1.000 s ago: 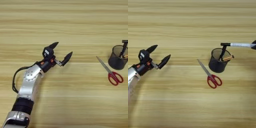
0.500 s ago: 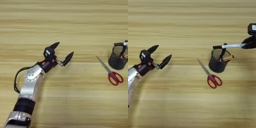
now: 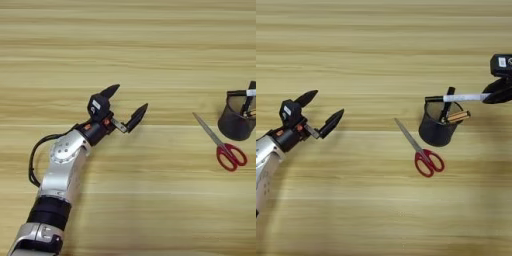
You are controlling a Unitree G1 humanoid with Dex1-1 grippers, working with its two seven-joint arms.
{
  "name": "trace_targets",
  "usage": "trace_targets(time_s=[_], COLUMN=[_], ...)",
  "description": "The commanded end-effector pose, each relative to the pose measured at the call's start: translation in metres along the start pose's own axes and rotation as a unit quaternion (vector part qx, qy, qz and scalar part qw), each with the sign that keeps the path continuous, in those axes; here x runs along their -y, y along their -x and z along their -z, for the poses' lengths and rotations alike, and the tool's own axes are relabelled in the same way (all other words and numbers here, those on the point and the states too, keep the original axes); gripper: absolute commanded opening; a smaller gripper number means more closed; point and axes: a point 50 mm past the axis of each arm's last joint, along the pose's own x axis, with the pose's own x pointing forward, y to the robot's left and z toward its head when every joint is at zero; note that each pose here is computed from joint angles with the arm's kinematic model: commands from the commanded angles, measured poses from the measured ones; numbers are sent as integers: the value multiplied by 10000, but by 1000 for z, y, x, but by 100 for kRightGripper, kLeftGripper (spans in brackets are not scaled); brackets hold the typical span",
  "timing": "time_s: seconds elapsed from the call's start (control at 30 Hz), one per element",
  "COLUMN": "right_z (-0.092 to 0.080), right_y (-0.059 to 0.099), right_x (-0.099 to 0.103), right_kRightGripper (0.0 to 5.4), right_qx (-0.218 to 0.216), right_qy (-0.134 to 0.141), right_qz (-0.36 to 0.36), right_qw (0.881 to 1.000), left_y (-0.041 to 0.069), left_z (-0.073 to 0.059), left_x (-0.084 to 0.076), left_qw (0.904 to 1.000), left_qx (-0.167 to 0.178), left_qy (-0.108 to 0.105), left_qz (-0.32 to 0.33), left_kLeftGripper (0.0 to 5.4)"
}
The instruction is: Move the objects on the table
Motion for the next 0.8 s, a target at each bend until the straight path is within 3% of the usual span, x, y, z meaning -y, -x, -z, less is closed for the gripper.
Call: trace_targets(time_s=[0.03,0.2,0.4,0.8], right_z=[2,-2,1,17], right_y=[1,10,19,15], right_x=[-1,4,3,-8], right_kRightGripper=[75,75,75,75], right_qx=[61,373,459,77], right_qy=[-55,-148,-228,-369], right_qz=[-14,256,380,100], right_qw=[10000,9989,9980,9992], left_y=[2,1,0,0], left_z=[0,1,2,2], left_x=[-2,-2,-2,-3], left_qw=[10000,10000,10000,10000], left_qx=[-36,-48,-49,-51], left_qy=[-69,-59,-55,-59], left_qz=[4,7,9,-1], left_kLeftGripper=[540,540,540,540])
